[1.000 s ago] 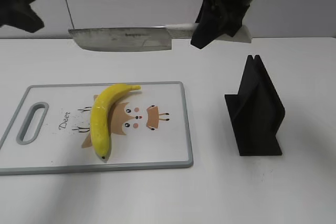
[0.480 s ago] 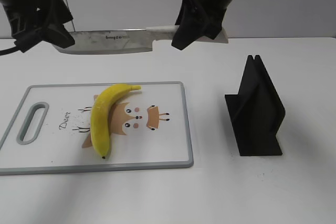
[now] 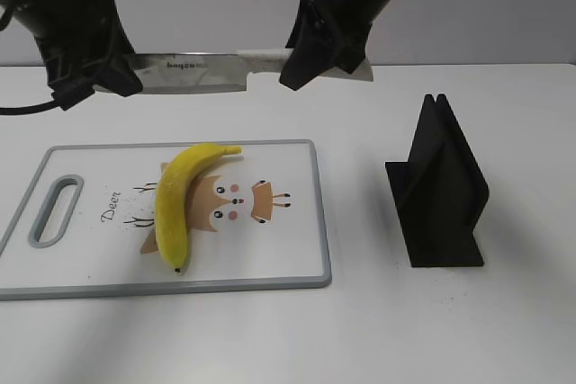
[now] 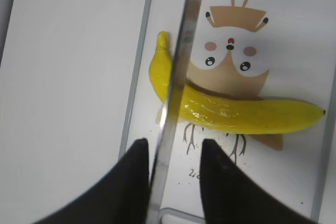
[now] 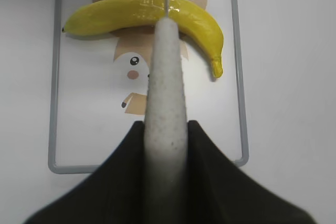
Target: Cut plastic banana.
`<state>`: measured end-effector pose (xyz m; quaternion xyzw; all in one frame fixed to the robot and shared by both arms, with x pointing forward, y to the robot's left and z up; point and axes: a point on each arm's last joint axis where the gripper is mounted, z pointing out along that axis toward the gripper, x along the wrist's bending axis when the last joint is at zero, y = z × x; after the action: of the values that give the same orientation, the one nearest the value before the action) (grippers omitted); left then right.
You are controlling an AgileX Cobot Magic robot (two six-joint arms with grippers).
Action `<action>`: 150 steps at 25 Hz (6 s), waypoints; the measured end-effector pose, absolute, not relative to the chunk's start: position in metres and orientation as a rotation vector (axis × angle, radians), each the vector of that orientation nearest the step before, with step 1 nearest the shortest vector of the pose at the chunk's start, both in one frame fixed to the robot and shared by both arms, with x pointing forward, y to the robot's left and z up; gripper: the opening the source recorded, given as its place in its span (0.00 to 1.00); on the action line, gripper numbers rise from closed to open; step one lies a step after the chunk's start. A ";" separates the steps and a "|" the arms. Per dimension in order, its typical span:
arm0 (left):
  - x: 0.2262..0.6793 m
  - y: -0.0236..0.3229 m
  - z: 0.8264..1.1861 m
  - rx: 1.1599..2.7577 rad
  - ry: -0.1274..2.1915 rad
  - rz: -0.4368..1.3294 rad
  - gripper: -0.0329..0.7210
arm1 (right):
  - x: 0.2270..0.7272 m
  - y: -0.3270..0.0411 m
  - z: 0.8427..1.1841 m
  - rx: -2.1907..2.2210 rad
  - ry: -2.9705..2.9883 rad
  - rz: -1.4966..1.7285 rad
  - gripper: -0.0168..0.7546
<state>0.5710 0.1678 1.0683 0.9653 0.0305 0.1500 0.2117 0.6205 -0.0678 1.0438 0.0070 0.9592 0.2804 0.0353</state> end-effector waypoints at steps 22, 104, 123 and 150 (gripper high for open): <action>0.585 0.166 1.019 2.774 0.121 0.259 0.06 | 0.634 -0.060 0.994 0.046 3.031 0.824 0.26; 0.430 0.250 1.125 2.201 1.441 0.515 0.83 | 0.496 -0.156 1.120 1.670 2.245 0.514 0.25; 0.281 0.289 1.088 1.925 1.329 0.726 0.83 | 0.472 -0.173 1.048 1.941 2.105 0.410 0.25; 0.235 0.300 1.056 1.776 1.223 0.831 0.82 | 0.462 -0.179 1.013 2.031 2.048 0.380 0.25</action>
<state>0.2350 0.2998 1.0557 0.7031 0.4843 0.3291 0.4035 0.4621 -0.1792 1.0134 0.6934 0.6993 0.1297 0.1158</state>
